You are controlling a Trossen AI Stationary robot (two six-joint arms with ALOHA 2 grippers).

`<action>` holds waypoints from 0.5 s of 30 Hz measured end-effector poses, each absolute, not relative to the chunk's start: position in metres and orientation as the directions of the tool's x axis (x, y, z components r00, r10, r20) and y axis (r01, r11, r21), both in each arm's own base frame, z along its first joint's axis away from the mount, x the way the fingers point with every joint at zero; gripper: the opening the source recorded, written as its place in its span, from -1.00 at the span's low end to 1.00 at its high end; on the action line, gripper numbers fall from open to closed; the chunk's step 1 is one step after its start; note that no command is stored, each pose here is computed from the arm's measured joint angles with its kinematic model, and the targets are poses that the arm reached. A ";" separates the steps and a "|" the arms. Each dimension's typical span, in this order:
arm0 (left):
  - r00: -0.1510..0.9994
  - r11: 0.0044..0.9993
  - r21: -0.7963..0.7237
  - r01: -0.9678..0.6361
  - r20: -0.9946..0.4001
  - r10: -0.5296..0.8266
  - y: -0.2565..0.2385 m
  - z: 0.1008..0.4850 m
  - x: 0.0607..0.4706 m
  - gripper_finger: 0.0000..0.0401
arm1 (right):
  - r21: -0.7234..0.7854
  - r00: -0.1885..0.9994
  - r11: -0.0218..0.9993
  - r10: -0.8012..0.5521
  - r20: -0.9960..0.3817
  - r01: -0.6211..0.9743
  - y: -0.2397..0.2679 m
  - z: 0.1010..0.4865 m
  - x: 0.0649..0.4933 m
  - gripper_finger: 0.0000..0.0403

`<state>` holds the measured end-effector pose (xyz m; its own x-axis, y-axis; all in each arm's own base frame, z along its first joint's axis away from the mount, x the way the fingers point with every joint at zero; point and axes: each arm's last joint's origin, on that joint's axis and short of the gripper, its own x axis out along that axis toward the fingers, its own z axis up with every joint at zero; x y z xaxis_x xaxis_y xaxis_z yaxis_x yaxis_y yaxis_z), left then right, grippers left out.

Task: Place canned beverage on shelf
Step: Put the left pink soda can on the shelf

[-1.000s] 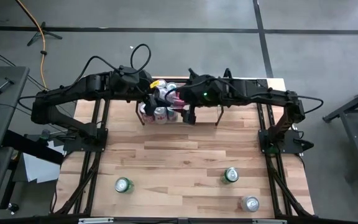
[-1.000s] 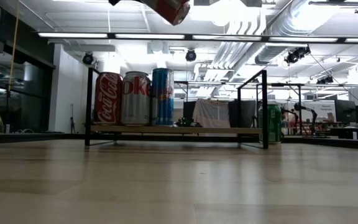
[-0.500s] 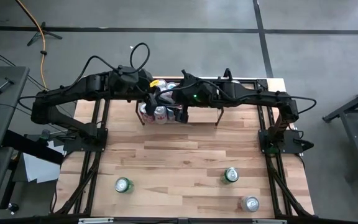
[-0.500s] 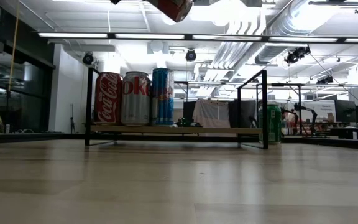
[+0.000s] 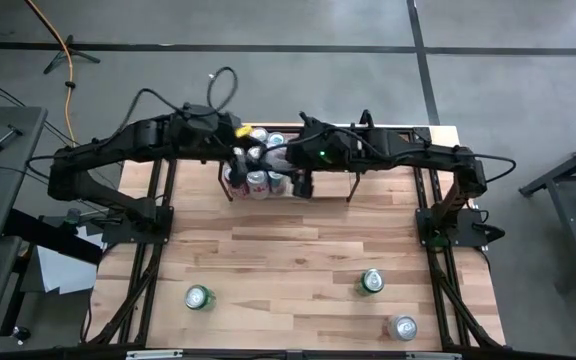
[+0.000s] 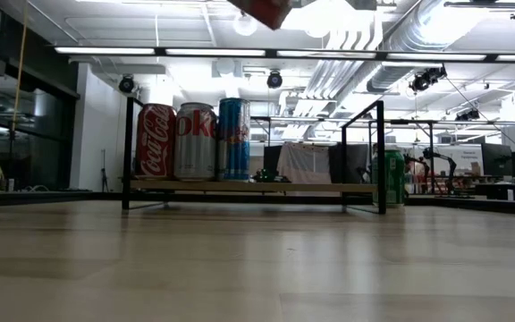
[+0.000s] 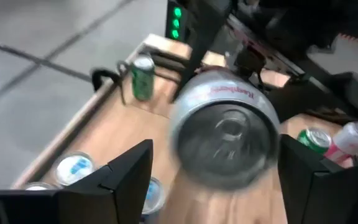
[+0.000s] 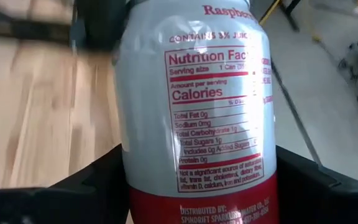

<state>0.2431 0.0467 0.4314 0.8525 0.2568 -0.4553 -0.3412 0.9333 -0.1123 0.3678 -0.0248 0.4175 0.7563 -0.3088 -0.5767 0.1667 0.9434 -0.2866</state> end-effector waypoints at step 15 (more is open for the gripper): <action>0.902 0.928 -0.179 -0.328 -0.352 0.251 0.030 0.413 0.172 0.16 | 0.096 0.805 0.971 -0.123 -0.581 0.218 -0.051 0.394 0.262 0.39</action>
<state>0.1721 0.0299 0.4129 0.9018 0.2510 -0.3517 -0.3280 0.9276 -0.1790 0.2622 -0.0512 0.3940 0.8046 -0.1233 -0.5809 0.2181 0.9712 0.0958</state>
